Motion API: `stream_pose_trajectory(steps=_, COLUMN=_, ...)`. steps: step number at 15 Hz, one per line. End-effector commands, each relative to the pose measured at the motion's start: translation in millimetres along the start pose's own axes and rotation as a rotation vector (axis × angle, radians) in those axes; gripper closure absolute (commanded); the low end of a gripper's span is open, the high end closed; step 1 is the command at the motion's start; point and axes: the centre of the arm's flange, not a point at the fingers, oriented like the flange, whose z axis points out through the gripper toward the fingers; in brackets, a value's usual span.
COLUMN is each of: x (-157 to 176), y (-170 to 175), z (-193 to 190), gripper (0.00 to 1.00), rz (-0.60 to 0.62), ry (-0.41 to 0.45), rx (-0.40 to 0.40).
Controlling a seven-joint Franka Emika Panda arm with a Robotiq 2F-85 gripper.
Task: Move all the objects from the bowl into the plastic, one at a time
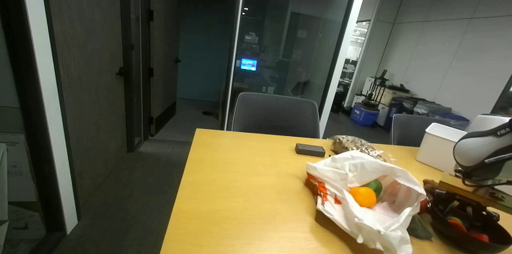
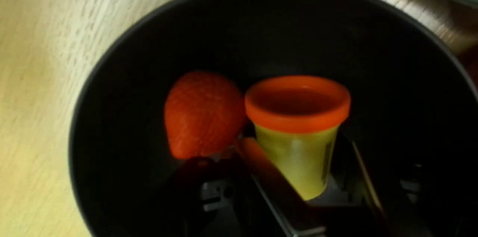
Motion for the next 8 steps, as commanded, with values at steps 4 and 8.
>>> stream_pose_trajectory(steps=4, x=5.0, y=19.2, z=-43.1, gripper=0.82, rz=0.011, ry=0.041, rx=0.035)
stream_pose_trajectory(steps=8, x=-8.0, y=40.9, z=-111.5, gripper=0.82, rz=-0.065, ry=0.117, rx=0.182)
